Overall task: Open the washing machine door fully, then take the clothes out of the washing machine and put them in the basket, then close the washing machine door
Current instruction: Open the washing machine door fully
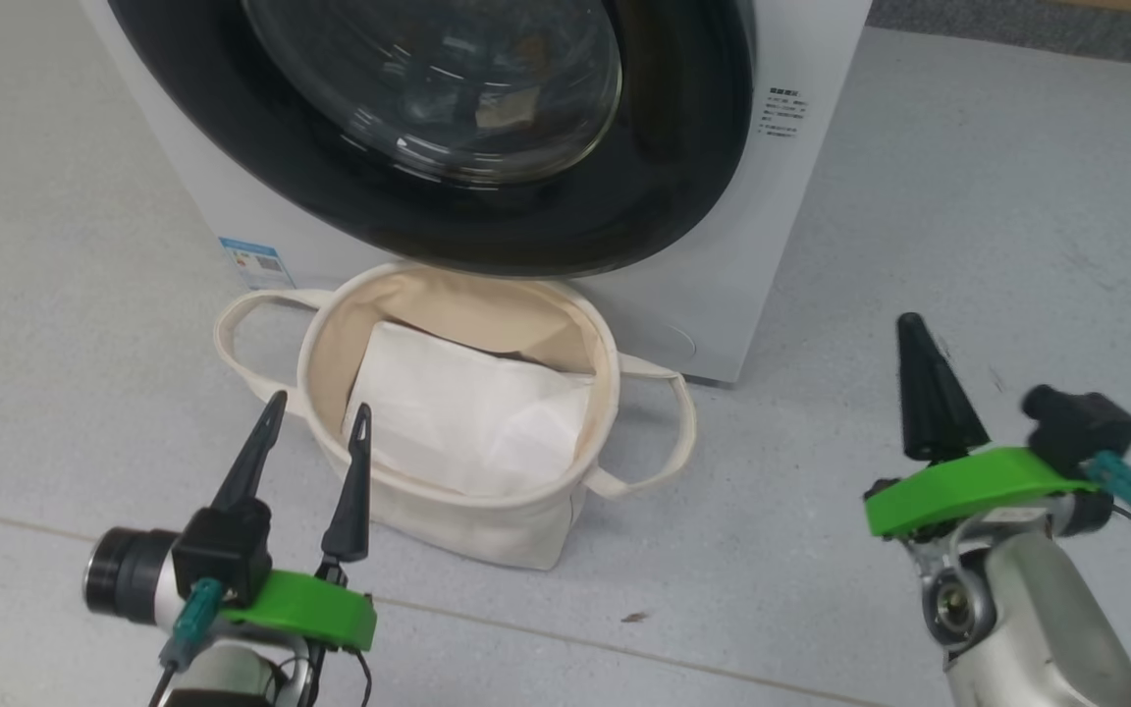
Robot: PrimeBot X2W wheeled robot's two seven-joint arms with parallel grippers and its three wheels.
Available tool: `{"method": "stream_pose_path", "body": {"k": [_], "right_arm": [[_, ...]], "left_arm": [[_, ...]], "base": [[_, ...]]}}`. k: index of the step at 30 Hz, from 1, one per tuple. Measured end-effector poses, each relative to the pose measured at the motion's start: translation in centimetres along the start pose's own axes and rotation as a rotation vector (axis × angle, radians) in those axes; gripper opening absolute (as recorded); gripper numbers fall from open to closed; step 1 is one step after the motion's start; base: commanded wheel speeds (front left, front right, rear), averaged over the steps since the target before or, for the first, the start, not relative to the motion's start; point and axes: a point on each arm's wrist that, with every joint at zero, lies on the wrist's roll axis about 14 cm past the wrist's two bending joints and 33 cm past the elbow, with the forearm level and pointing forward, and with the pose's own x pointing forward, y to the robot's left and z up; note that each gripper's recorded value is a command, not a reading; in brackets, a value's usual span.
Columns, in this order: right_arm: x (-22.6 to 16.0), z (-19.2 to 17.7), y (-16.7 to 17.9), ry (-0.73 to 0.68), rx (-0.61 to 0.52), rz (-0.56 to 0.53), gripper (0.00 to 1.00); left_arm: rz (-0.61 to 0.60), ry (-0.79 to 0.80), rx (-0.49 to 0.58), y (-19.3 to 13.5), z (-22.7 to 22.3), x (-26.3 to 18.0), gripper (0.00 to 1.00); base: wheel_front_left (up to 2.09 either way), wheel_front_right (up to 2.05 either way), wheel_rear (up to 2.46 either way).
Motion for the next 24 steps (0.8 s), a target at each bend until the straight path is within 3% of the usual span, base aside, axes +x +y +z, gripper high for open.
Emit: {"method": "stream_pose_path", "body": {"k": [3, 7, 11, 16, 24], "right_arm": [[0.1, -0.5, -1.3, 0.003, 0.191, -0.073, 0.0], [0.3, -2.0, -2.5, 0.024, 0.628, -0.189, 0.0], [2.0, -3.0, -3.7, 0.054, 0.968, -0.275, 0.0], [6.1, -2.0, -2.8, 0.086, 1.128, -0.245, 0.0], [10.1, -3.4, -0.6, 0.227, 1.351, -0.174, 0.0]], "left_arm": [[0.001, -0.002, 0.001, 0.0, 0.1, -0.1, 1.0], [0.006, -0.009, -0.003, 0.0, 0.4, -0.4, 1.0], [-0.004, 0.003, 0.008, -0.2, 0.0, -0.3, 1.0], [-0.012, 0.034, 0.005, -0.6, -1.3, 0.0, 1.0], [-0.018, 0.052, -0.005, -1.0, -2.3, 1.3, 1.0]], "base": [[0.0, 0.0, 0.0], [0.0, 0.0, 0.0], [0.0, 0.0, 0.0], [0.0, 0.0, 0.0], [0.0, 0.0, 0.0]]}}
